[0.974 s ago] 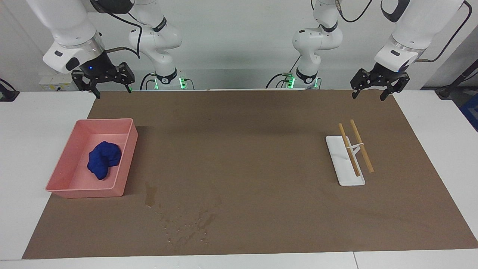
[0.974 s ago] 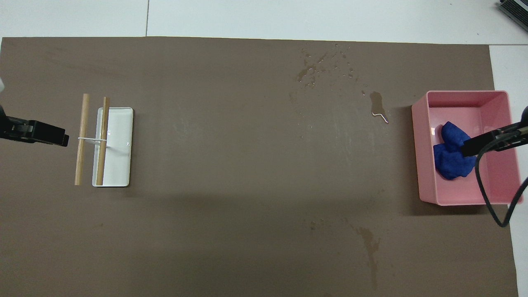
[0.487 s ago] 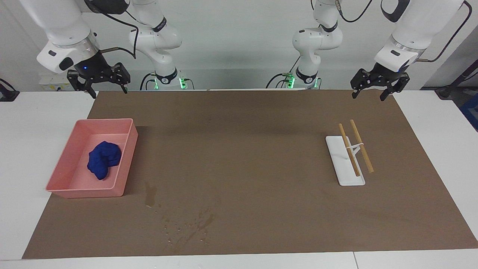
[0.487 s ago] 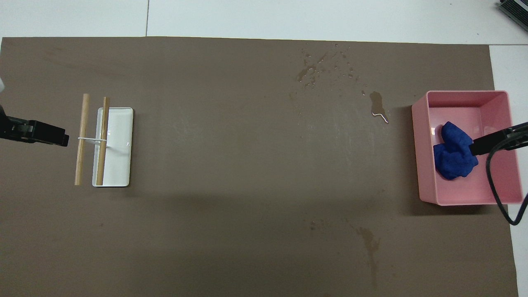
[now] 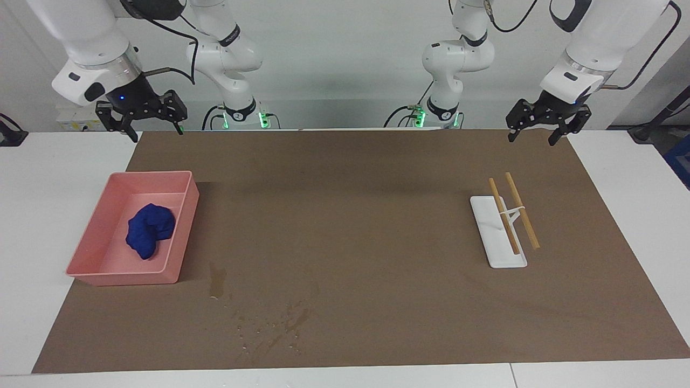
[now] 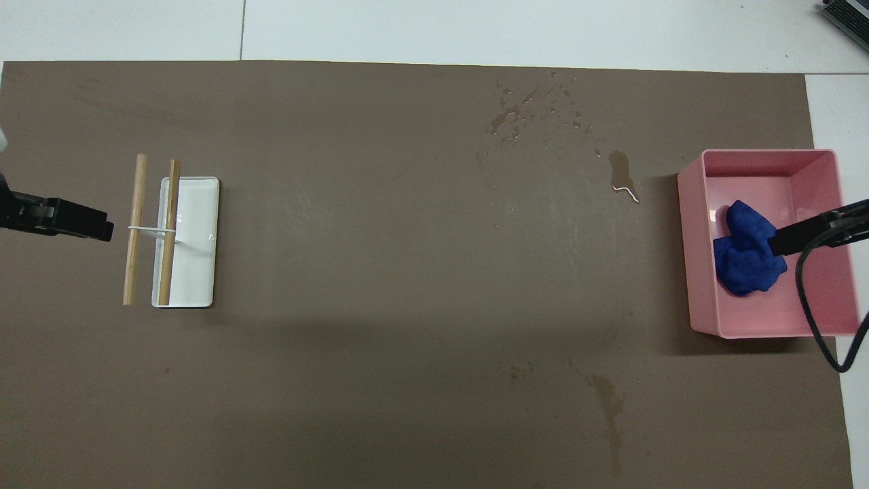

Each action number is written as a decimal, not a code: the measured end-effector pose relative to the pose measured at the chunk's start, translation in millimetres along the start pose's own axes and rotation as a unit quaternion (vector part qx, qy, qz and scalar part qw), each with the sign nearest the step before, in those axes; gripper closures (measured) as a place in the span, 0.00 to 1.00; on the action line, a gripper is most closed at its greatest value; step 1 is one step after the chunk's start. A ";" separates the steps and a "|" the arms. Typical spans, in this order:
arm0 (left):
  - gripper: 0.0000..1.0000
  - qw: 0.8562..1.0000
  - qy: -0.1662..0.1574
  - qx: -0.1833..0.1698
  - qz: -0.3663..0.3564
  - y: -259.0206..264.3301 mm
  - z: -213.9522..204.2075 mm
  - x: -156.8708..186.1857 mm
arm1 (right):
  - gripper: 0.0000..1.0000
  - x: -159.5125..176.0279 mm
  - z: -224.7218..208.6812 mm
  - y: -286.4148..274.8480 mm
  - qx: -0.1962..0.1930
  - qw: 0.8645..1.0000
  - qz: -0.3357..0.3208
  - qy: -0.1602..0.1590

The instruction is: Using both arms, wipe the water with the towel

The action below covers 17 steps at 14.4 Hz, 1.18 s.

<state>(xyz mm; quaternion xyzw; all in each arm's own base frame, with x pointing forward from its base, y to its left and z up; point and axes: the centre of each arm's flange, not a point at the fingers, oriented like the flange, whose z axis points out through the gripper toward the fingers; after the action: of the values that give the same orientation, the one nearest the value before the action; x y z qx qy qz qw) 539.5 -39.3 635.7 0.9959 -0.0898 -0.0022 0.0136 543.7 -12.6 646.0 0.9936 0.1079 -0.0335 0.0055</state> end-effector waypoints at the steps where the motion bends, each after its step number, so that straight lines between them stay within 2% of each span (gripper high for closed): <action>1: 0.00 1.000 0.000 0.000 0.000 0.0 0.0 0.0 | 0.00 1.8 -1.7 0.9 -0.002 1.000 0.001 0.009; 4: 0.00 1.000 0.000 0.000 0.000 0.0 0.0 0.0 | 0.00 3.8 -3.7 2.5 -0.005 1.000 0.002 0.020; 17: 0.00 1.000 0.000 0.000 0.000 0.0 0.0 0.0 | 0.00 3.5 -3.9 3.4 -0.005 1.000 0.003 0.020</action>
<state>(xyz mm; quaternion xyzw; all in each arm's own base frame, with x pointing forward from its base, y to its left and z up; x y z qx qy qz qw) 539.5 -39.3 635.7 0.9959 -0.0898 -0.0022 0.0136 548.1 -15.0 649.7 0.9943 0.1052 -0.0128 0.0082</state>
